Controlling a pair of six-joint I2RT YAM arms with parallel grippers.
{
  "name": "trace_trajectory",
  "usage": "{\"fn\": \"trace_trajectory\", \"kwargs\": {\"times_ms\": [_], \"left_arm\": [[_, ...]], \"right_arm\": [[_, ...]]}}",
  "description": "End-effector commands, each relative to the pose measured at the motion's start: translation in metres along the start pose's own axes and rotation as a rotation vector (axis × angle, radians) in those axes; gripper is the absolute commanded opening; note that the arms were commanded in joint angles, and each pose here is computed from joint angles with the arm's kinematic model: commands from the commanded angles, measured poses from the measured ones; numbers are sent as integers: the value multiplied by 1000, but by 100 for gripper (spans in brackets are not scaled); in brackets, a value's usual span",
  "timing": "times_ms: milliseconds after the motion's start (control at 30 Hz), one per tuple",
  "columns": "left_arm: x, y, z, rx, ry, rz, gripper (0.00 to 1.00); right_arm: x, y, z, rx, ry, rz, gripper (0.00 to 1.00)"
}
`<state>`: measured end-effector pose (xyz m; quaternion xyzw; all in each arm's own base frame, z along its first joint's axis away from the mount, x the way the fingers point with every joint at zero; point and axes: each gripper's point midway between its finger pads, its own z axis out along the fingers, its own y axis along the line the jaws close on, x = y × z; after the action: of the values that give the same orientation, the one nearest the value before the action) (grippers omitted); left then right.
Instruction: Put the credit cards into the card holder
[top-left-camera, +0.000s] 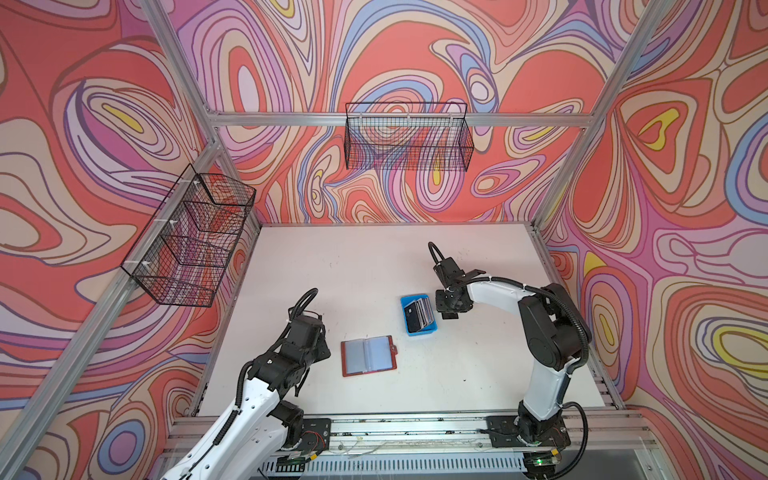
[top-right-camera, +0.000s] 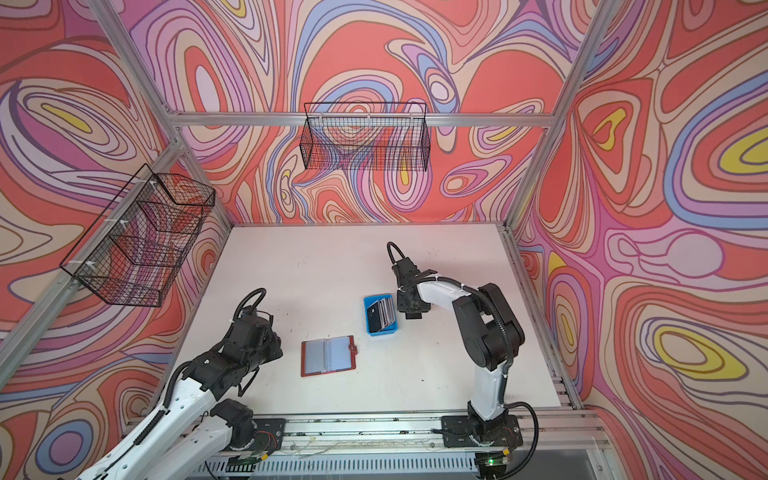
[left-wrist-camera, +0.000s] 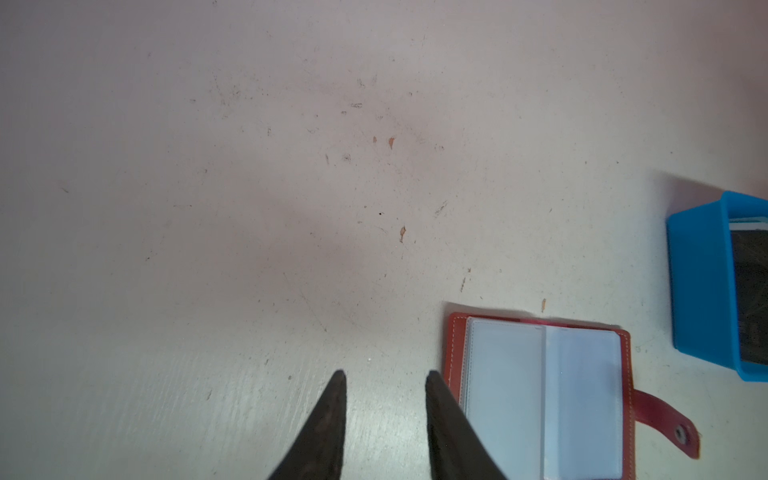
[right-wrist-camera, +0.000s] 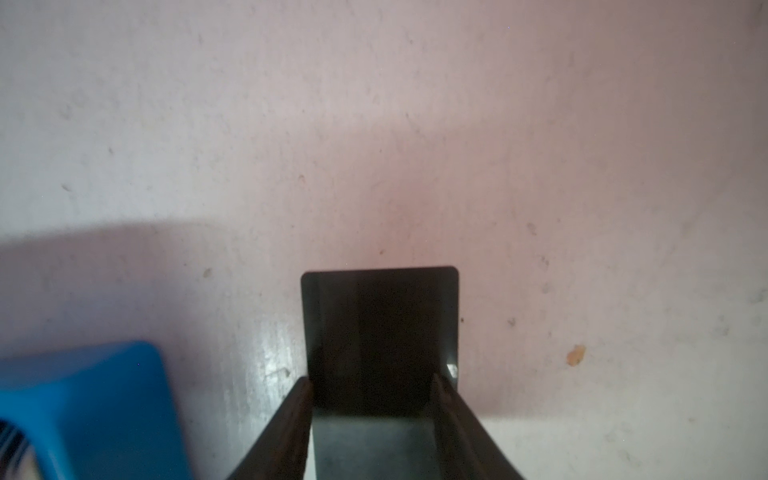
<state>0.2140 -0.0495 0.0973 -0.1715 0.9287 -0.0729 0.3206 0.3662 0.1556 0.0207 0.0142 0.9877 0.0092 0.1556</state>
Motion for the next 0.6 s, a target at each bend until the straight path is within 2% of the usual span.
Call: {"fn": "trace_trajectory", "kwargs": {"times_ms": [0, 133, 300, 433, 500, 567], "left_arm": [[4, 3, 1, -7, 9, 9, 35], [3, 3, 1, -6, 8, 9, 35], [-3, -7, -4, 35, -5, 3, 36], [-54, -75, -26, 342, -154, -33, 47], [-81, -105, -34, 434, -208, -28, 47], [-103, -133, -35, 457, -178, 25, 41]], "right_arm": [[14, -1, -13, -8, 42, 9, 48], [4, -1, -34, -28, -9, 24, 52], [5, -5, -29, -2, -5, 16, 61], [18, -10, -11, 26, 37, 8, 65], [25, -13, -7, 38, 51, 2, 67], [30, -15, -6, 35, 55, 0, 69]]}}
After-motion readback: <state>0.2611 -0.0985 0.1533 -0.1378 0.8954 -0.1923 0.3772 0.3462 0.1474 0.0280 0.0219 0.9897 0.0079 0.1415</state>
